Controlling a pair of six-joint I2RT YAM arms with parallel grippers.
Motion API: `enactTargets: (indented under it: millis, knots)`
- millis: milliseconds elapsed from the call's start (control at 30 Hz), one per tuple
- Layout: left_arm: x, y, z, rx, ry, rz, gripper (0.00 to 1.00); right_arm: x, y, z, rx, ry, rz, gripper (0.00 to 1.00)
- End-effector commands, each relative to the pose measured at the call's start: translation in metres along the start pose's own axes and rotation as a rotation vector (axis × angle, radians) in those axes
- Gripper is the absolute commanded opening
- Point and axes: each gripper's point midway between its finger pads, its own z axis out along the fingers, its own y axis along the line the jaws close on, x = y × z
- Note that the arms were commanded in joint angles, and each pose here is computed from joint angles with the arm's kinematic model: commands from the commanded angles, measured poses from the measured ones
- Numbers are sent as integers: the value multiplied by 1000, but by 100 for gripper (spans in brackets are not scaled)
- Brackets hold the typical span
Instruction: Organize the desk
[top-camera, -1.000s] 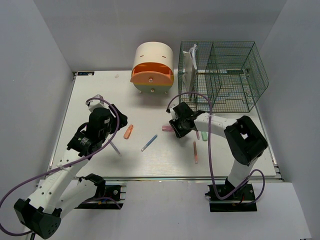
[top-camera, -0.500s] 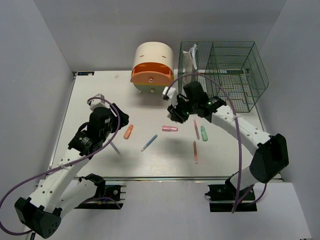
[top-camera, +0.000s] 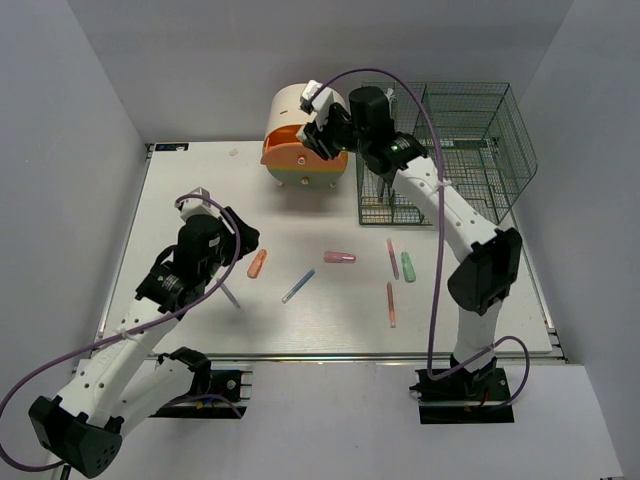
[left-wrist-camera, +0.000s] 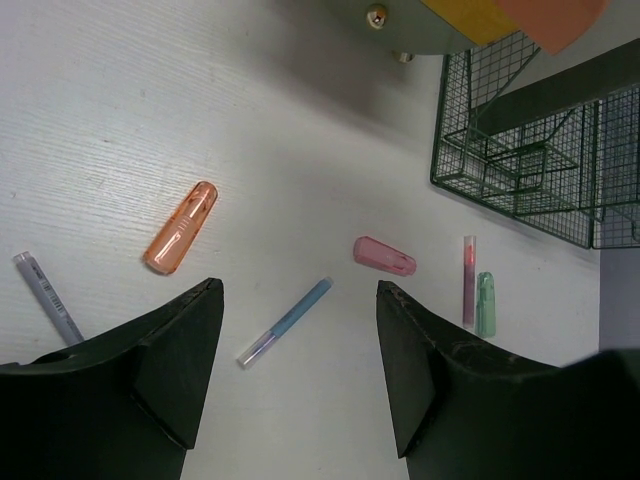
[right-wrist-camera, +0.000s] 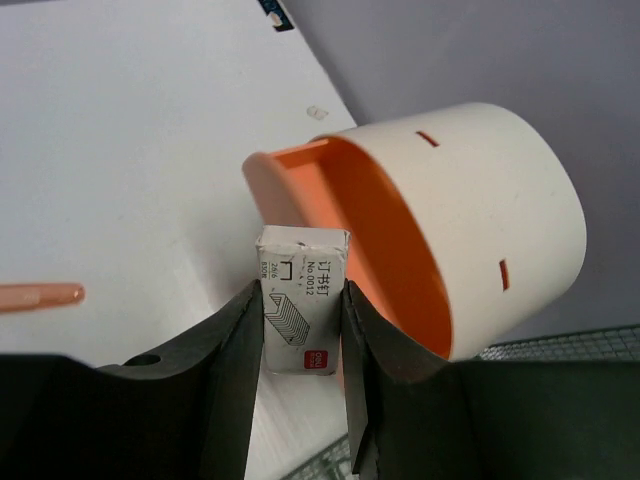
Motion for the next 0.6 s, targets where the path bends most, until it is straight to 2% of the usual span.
enactTargets:
  millis: [0,300,567]
  knots:
    - [-1,-3,-4,31,-11,-8,72,-28,-25,14,89,-103,-9,13]
    - [1,-4,-3,45,-9,-19,72,-28,-54,34,222,-160,0,14]
    - [2,-6,1,46,-4,-14,72,-26,-56,37,239,-169,22,14]
